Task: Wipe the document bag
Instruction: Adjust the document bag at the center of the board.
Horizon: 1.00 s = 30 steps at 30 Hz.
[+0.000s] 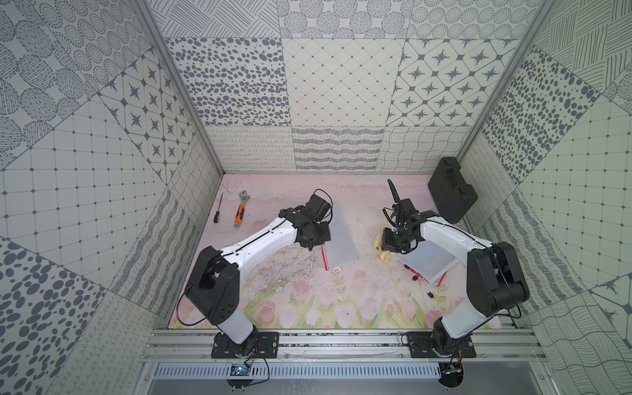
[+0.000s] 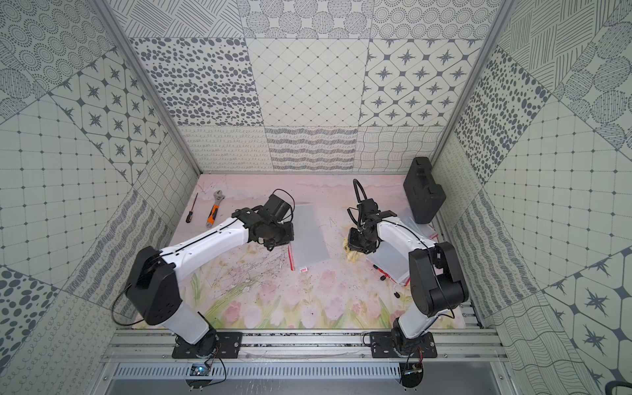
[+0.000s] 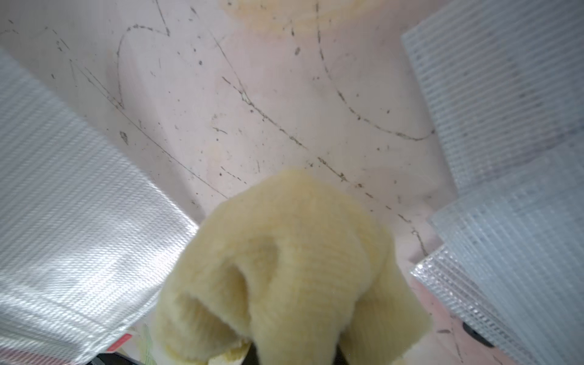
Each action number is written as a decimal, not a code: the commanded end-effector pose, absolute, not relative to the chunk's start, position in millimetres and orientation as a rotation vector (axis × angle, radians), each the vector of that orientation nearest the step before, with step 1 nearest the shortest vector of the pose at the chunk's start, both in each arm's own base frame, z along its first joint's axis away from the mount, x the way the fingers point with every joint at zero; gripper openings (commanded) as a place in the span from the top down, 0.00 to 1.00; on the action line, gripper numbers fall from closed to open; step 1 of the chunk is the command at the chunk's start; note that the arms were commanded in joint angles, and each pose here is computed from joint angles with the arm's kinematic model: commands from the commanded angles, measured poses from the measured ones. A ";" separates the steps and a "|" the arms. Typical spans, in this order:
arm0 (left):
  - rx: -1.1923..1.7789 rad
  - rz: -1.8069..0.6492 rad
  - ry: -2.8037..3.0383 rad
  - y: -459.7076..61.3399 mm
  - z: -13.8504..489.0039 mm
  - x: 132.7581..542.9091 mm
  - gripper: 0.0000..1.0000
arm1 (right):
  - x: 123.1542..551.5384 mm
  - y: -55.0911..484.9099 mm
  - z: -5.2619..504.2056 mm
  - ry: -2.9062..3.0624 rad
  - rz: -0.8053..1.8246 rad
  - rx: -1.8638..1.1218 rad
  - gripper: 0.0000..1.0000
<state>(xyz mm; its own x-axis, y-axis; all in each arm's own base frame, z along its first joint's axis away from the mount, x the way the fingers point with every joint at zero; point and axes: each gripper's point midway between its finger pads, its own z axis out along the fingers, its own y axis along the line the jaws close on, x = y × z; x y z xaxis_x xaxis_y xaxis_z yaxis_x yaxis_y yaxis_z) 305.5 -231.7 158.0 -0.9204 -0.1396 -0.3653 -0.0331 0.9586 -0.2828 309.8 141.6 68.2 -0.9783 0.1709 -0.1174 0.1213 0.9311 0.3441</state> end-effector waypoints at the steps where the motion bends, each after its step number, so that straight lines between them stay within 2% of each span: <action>1: -0.054 0.628 2.602 -71.2 239.9 261.7 1.00 | 312.0 146.2 73.4 2.929 0.543 0.217 1.00; 3: -0.052 0.886 2.532 -46.9 270.8 254.8 1.00 | 310.6 149.5 69.8 2.931 0.575 0.232 1.00; 5: 0.072 1.082 2.538 -46.1 276.3 257.7 1.00 | 309.2 152.9 69.4 2.929 0.606 0.235 1.00; 9: 0.313 1.216 2.607 -84.3 237.0 274.4 1.00 | 304.9 150.0 73.0 2.925 0.588 0.220 1.00; 15: 0.639 1.281 2.553 -172.5 189.7 296.7 1.00 | 290.5 137.8 79.1 2.921 0.523 0.210 1.00; 20: 0.790 1.139 2.567 -249.6 158.6 283.6 0.88 | 281.6 127.4 77.3 2.929 0.462 0.215 1.00; 24: 0.811 0.979 2.606 -292.1 145.9 269.4 0.72 | 280.4 122.8 75.6 2.932 0.451 0.229 1.00; 27: 0.800 0.746 2.721 -315.4 132.5 255.7 0.68 | 281.3 119.3 76.5 2.934 0.442 0.234 1.00; 28: 0.777 0.647 2.747 -322.1 132.3 252.1 0.62 | 281.8 118.0 77.4 2.934 0.438 0.235 1.00; 30: 0.708 0.491 2.756 -327.4 139.2 248.9 0.45 | 284.5 116.1 79.5 2.926 0.430 0.232 1.00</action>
